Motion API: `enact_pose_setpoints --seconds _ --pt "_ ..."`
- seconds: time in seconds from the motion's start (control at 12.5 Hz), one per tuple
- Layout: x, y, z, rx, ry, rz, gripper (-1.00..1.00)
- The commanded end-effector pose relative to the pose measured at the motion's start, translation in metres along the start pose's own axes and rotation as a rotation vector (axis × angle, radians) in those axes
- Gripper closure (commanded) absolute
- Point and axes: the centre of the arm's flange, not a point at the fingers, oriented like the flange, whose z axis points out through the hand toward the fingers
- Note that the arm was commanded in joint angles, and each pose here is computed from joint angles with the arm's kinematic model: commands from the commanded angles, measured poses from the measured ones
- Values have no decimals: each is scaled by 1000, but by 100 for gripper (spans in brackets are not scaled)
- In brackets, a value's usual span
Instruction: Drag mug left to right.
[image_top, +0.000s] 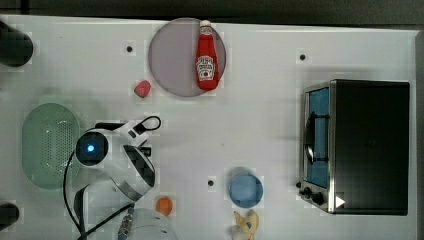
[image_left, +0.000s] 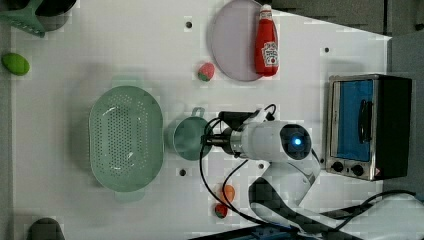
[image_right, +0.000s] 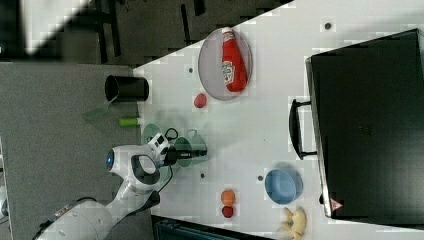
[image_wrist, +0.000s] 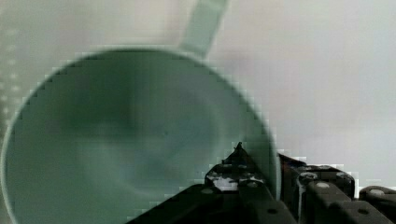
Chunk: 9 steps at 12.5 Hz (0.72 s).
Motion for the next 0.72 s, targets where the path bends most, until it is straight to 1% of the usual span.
enact_pose_setpoints --seconds 0.08,0.24,0.72 --pt "22 36 -13 10 35 47 65" --pt "27 54 -14 7 33 13 65" --pt "24 108 -12 -15 11 -8 65"
